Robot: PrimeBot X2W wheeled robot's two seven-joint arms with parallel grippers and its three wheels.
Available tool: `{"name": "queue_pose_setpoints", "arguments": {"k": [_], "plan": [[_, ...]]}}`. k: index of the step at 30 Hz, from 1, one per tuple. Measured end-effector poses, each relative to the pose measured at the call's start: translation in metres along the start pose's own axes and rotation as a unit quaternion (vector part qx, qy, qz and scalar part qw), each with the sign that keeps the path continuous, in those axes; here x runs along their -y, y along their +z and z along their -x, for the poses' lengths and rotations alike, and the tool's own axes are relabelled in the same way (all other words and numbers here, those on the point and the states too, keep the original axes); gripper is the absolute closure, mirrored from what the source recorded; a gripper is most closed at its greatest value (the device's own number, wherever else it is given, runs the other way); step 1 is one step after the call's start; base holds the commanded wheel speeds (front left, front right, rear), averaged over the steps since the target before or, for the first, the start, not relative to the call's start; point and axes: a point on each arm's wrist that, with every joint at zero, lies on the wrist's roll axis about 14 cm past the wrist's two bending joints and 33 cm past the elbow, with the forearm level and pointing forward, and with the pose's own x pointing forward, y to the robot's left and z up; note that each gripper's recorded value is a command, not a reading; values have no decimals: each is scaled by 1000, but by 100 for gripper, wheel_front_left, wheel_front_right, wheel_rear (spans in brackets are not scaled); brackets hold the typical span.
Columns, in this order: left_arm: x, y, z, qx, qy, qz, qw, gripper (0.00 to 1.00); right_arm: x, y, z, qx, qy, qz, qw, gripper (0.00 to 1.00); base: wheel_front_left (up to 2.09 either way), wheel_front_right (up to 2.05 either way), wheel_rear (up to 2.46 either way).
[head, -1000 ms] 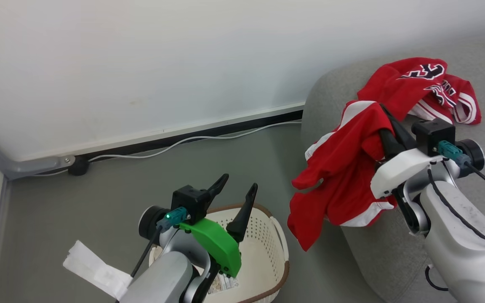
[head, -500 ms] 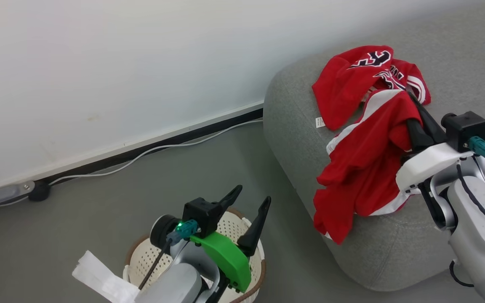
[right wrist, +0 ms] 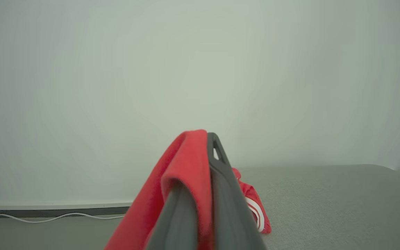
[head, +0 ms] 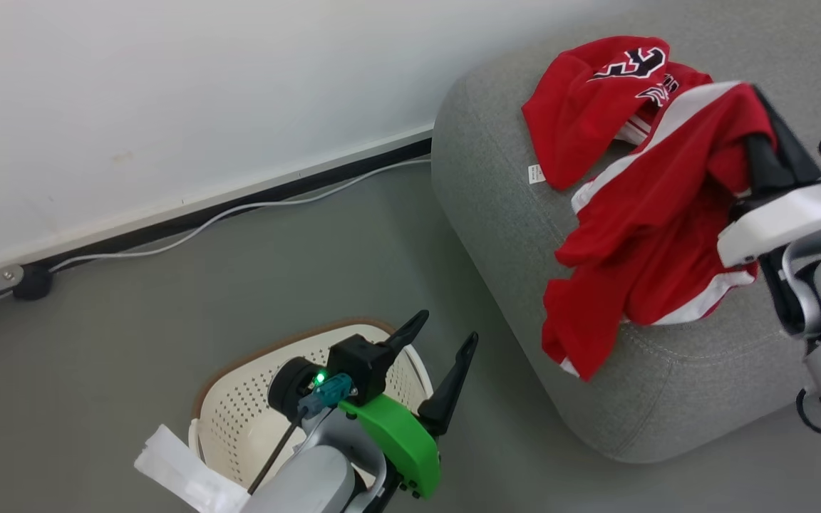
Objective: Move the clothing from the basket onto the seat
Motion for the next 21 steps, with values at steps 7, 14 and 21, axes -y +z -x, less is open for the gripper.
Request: {"name": "queue_pose_setpoints", "arguments": {"k": [7,14,21], "plan": [[-20,4,-6,5,11,1,1000,0,15,22,-38,30,-19,3,999,100,0,0,0],[-49,11,-9,15,29,-8,999,0,44,40,-80,43,-47,34,997,100,0,0,0],[-78,17,-11,25,48,-6,999,0,67,77,-131,72,-69,63,993,100,0,0,0]]}}
